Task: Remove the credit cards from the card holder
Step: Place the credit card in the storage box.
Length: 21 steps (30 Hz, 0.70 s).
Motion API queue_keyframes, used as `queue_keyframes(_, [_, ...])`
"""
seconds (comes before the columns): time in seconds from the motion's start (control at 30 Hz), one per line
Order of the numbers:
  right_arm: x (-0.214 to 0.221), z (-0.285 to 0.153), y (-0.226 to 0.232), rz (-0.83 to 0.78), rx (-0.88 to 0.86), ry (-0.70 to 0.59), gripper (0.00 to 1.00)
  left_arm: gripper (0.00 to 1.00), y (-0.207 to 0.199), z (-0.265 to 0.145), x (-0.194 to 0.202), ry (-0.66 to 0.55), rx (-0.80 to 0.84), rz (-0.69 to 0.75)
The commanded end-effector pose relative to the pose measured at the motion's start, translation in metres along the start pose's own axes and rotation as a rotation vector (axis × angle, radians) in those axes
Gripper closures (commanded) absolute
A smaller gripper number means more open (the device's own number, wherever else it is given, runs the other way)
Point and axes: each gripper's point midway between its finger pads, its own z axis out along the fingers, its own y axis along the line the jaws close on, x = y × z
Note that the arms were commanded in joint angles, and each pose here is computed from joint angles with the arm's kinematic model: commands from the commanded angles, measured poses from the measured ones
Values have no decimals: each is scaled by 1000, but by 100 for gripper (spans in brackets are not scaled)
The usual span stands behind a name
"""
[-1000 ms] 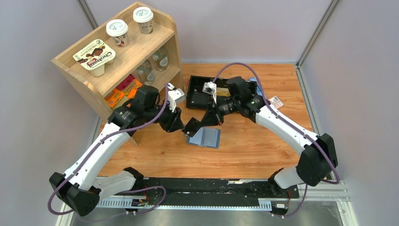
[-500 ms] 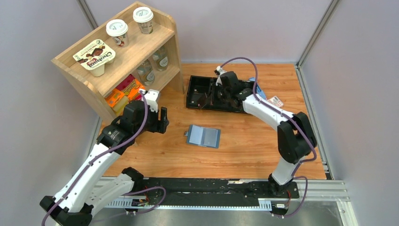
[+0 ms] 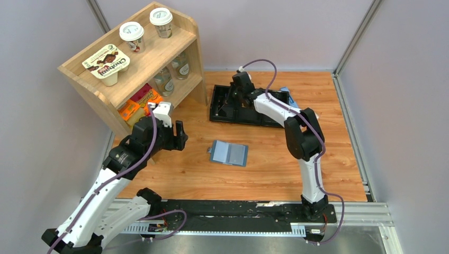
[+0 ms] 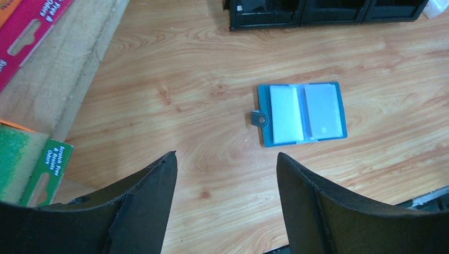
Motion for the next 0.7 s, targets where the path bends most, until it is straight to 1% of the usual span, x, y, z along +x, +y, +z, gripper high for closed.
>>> queue_keyframes(0.0, [-17, 5, 3, 29, 39, -33, 90, 24, -7, 2, 6, 22, 32, -31])
queue_keyframes(0.07, [-15, 4, 2, 13, 52, -18, 85, 24, -9, 5, 7, 35, 43, -30])
queue_keyframes(0.13, [-21, 0, -3, -6, 84, -44, 74, 24, -14, 8, 8, 48, 64, -33])
queue_keyframes(0.2, [-25, -10, -2, -27, 95, -49, 65, 23, -18, 11, 8, 58, 79, -37])
queue_keyframes(0.27, [-28, -23, -3, -58, 106, -58, 59, 24, -22, 16, 9, 71, 97, -46])
queue_keyframes(0.4, [-37, -63, 6, -130, 86, -108, 54, 24, -36, 25, 9, 98, 152, -76])
queue_keyframes(0.47, [-29, -79, 7, -153, 56, -98, 52, 25, -45, 32, 8, 110, 186, -96])
queue_keyframes(0.6, [2, -103, -11, -160, 21, -70, 48, 29, -64, 50, 11, 162, 261, -144])
queue_keyframes(0.63, [15, -110, -12, -160, -4, -39, 47, 30, -68, 58, 12, 178, 272, -153])
queue_keyframes(0.67, [32, -113, -26, -161, 12, -10, 47, 30, -74, 60, 11, 179, 298, -164])
